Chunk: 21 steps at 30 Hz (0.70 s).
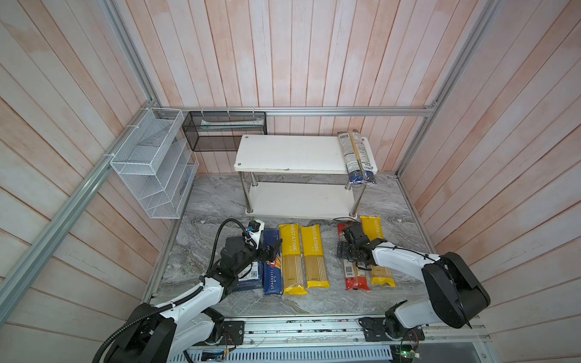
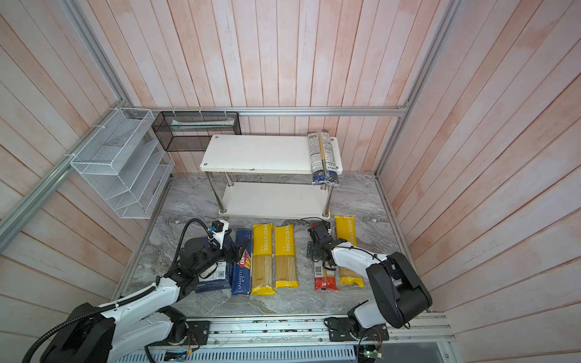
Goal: Place and organize the pasta boxes and bags onto the shelf
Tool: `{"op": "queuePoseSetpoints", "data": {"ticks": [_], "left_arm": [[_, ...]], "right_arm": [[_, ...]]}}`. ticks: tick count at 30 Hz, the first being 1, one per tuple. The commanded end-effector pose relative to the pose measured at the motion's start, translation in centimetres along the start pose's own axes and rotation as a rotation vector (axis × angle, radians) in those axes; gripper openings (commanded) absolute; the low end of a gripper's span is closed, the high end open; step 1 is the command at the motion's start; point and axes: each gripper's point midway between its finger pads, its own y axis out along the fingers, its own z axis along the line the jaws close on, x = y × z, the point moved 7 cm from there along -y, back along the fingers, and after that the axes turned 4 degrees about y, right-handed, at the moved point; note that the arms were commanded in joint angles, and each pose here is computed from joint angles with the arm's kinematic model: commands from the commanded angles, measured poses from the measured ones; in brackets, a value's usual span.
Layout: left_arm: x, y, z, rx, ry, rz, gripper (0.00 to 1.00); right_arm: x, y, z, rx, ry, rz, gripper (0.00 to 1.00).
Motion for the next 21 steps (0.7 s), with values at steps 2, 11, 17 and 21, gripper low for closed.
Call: {"op": "queuePoseSetpoints", "data": {"ticks": [2, 11, 17, 21], "left_arm": [[0.6, 0.0, -0.1, 0.001, 0.013, -0.024, 1.0], [0.5, 0.1, -0.1, -0.003, 0.01, -0.018, 1.0], [0.5, 0.1, -0.1, -0.003, 0.01, -0.017, 1.0], [0.5, 0.1, -0.2, -0.007, 0.009, -0.021, 1.0]], "right_arm": [[-2.8, 0.5, -1.0, -0.024, 0.015, 0.09, 0.82], [-3.9, -1.4, 0.8, 0.07, -0.027, 0.03, 0.75], [-3.2, -1.9, 1.3, 0.063, -0.023, -0.018, 0.87], [-2.5, -2.3, 1.5, 0.029, -0.048, -0.011, 0.94]]}}
